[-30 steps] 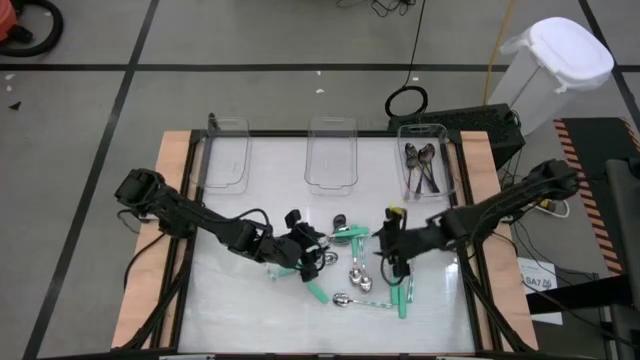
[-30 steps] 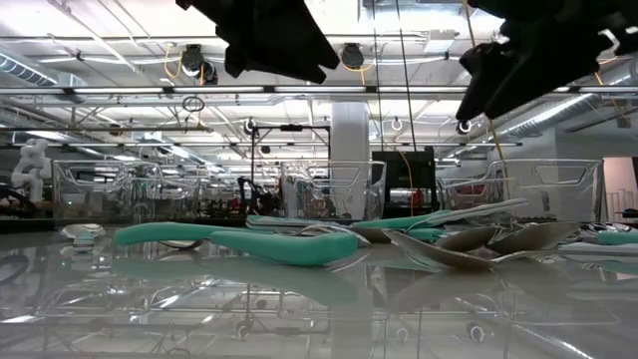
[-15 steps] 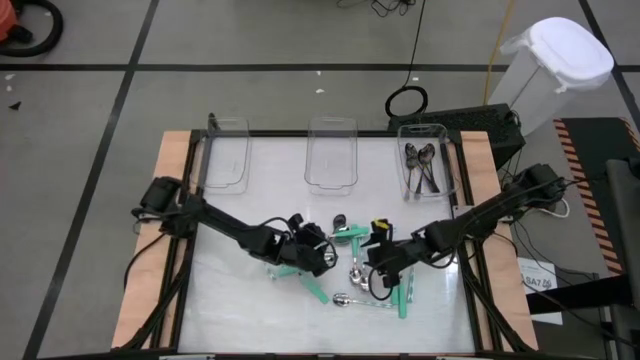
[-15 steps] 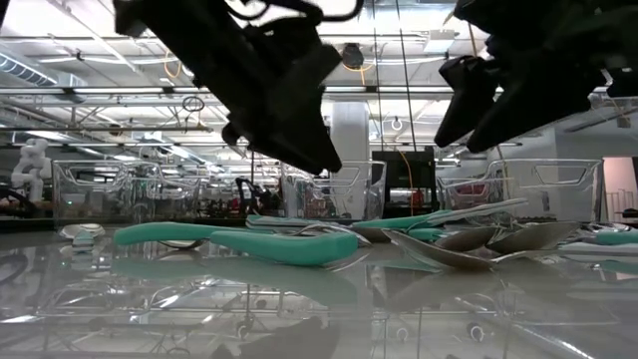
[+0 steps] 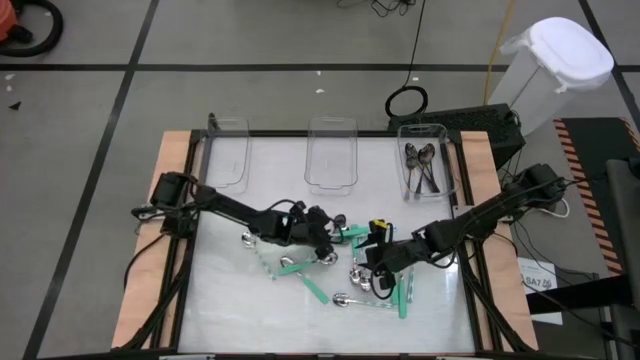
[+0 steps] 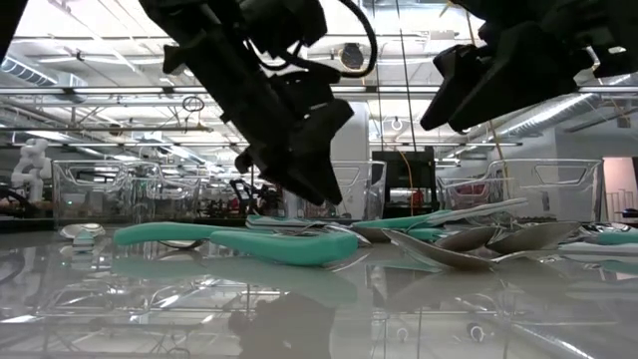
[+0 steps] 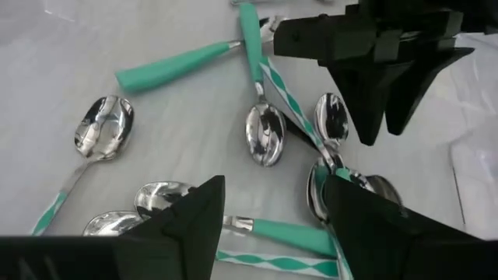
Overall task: Sort silverware by color (type)
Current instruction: Put the black spoon into the right transparent bin
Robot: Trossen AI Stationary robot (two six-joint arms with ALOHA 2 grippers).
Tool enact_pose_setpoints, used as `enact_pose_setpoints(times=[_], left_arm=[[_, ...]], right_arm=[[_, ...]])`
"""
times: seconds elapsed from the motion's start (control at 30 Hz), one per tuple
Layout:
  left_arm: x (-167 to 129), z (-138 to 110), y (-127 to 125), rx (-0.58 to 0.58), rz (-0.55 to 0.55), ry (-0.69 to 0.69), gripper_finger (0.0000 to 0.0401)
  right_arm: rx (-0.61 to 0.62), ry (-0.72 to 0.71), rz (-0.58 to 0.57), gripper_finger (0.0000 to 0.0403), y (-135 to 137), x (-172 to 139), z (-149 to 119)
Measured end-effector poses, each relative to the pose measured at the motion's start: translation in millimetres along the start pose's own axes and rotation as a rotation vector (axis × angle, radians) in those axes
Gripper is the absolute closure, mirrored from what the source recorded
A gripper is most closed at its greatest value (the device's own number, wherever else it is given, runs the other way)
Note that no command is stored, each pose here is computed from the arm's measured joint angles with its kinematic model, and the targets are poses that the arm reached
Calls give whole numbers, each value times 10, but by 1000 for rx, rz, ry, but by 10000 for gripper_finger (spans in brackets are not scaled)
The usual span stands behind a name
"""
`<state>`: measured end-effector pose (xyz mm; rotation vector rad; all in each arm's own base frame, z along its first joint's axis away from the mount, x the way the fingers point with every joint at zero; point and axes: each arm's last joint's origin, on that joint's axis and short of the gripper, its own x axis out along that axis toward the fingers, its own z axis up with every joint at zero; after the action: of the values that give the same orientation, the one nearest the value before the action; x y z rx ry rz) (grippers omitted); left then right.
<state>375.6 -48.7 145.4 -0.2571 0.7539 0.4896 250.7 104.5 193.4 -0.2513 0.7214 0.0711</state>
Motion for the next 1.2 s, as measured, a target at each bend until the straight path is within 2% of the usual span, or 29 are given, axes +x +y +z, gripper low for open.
enact_pose_setpoints(times=[0.23, 0.33, 0.63, 1.2], left_arm=[[101, -28, 47, 13, 16, 14, 240], [144, 20, 39, -15, -2, -27, 240], [306, 10, 74, -29, -29, -38, 240], [365, 71, 171, -38, -44, -38, 240]], right_arm=[[6, -11, 16, 187, 56, -19, 6], [15, -14, 25, 187, 86, -29, 5], [0, -12, 46, 187, 162, -57, -6], [-39, 37, 39, 187, 157, -57, -56]])
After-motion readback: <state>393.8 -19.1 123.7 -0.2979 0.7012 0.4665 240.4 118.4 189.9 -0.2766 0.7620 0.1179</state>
